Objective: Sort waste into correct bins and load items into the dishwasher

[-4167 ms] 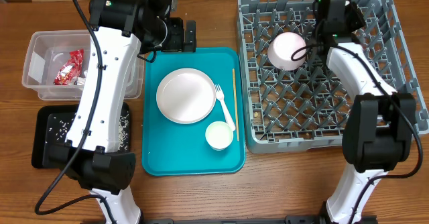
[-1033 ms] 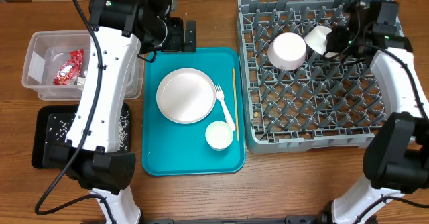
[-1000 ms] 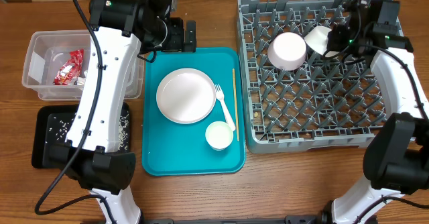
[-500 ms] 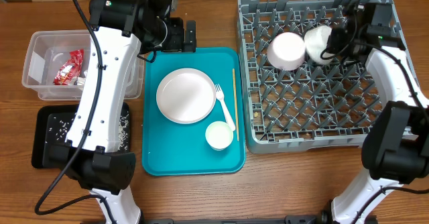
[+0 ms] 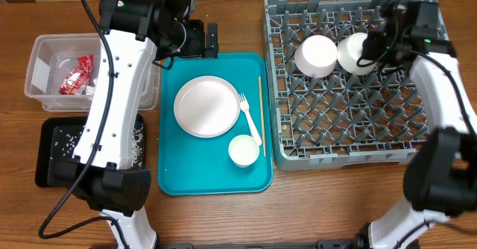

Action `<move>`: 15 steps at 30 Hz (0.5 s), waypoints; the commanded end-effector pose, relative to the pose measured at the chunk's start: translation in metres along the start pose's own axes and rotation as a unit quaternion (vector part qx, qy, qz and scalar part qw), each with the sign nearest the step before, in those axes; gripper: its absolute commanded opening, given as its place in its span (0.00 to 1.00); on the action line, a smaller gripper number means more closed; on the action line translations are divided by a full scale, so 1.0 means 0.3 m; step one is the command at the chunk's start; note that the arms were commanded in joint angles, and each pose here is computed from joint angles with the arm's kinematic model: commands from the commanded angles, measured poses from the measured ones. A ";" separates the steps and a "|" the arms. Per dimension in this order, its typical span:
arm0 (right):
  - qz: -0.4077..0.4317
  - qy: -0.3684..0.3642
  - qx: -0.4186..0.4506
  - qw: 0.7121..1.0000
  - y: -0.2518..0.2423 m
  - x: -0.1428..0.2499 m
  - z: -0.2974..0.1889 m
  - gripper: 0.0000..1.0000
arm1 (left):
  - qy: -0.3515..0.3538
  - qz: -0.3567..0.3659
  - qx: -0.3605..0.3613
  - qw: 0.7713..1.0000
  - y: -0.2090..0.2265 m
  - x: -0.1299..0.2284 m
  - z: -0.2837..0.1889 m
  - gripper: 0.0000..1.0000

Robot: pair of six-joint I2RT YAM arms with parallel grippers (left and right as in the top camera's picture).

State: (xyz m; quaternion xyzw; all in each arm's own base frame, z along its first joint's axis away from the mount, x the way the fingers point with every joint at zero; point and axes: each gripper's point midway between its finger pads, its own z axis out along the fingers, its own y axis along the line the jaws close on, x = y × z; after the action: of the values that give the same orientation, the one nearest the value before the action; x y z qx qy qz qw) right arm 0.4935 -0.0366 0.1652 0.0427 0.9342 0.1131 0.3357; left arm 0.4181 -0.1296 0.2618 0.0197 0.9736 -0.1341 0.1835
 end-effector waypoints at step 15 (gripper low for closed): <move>0.028 0.067 -0.117 0.990 0.288 0.172 -0.516 1.00 | -0.004 0.013 -0.003 1.000 -0.006 -0.006 -0.002 1.00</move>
State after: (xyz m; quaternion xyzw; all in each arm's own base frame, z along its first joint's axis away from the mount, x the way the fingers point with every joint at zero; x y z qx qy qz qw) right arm 0.3634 0.0189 0.2763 0.0201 0.9304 0.2126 0.2979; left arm 0.4180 -0.1296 0.2617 0.0196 0.9737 -0.1340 0.1831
